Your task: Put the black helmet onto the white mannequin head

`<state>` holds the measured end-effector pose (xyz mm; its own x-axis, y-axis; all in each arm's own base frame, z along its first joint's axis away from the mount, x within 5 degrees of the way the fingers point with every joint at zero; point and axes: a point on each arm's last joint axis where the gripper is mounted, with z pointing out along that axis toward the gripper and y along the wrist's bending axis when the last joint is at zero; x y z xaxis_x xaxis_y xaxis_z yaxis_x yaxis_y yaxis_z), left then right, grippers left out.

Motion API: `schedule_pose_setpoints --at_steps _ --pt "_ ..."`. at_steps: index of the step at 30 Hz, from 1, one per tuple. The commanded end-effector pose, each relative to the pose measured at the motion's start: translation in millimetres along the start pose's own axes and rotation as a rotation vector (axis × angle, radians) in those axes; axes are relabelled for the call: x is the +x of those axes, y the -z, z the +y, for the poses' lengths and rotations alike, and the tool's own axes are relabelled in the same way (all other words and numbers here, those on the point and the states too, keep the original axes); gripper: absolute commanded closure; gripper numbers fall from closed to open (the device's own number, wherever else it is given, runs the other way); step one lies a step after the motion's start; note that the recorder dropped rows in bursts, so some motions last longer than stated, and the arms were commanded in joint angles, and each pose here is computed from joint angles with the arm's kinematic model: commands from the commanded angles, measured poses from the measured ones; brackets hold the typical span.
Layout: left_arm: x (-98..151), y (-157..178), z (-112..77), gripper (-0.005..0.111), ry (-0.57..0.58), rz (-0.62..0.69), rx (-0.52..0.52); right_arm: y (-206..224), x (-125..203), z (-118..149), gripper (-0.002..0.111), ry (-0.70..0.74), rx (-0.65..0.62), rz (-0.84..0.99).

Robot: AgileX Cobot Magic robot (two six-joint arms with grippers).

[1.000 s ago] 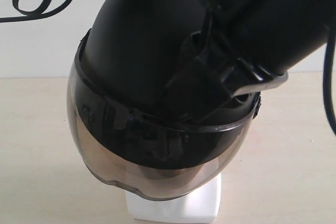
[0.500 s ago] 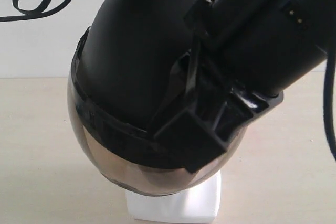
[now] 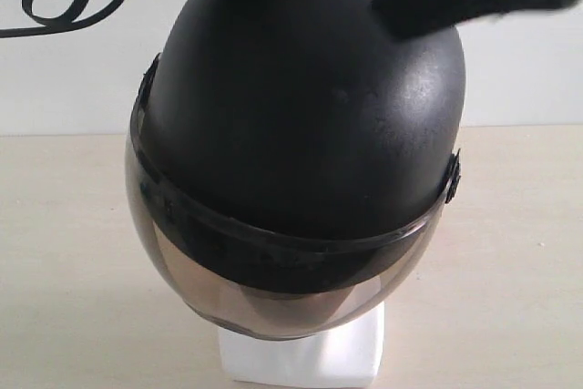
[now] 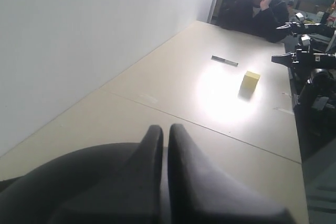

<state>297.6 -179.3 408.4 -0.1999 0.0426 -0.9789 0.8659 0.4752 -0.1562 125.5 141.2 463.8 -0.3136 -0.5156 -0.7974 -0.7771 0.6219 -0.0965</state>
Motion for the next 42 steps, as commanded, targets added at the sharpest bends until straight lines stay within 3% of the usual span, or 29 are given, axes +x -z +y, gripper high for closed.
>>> schedule_pose_setpoints --at_steps 1,4,7,10,13,16,21,26,34,36,42 --pt "-10 10 -8.6 0.102 -0.019 -0.020 0.002 55 19 -28 0.108 -0.161 0.321 -0.092" --pt "-21 24 -15.0 0.102 -0.046 -0.055 -0.012 79 44 -43 0.108 -0.280 0.515 -0.100" --pt "-33 49 -7.9 0.102 -0.050 -0.098 -0.081 81 76 -46 0.108 -0.356 0.598 -0.110" --pt "-19 72 18.0 0.102 0.049 -0.057 -0.106 53 104 -38 0.108 -0.291 0.543 -0.131" --pt "4 83 34.5 0.102 0.011 -0.001 -0.126 29 117 -35 0.108 -0.251 0.528 -0.115" --pt "26 91 47.3 0.102 0.033 0.037 -0.170 13 115 -31 0.108 -0.199 0.493 -0.229" --pt "45 89 49.0 0.102 0.028 0.076 -0.166 -4 107 -37 0.108 -0.177 0.571 -0.218" --pt "42 98 49.7 0.102 0.023 0.066 -0.183 -14 102 -51 0.108 -0.144 0.675 -0.166" --pt "26 124 40.6 0.102 -0.025 0.022 -0.227 10 108 -104 0.108 -0.215 0.946 -0.133" --pt "24 127 38.7 0.102 -0.033 0.016 -0.233 6 112 -114 0.108 -0.259 0.934 -0.126" --pt "28 128 38.5 0.102 -0.023 0.021 -0.232 -32 118 -141 0.108 -0.352 0.722 -0.138"
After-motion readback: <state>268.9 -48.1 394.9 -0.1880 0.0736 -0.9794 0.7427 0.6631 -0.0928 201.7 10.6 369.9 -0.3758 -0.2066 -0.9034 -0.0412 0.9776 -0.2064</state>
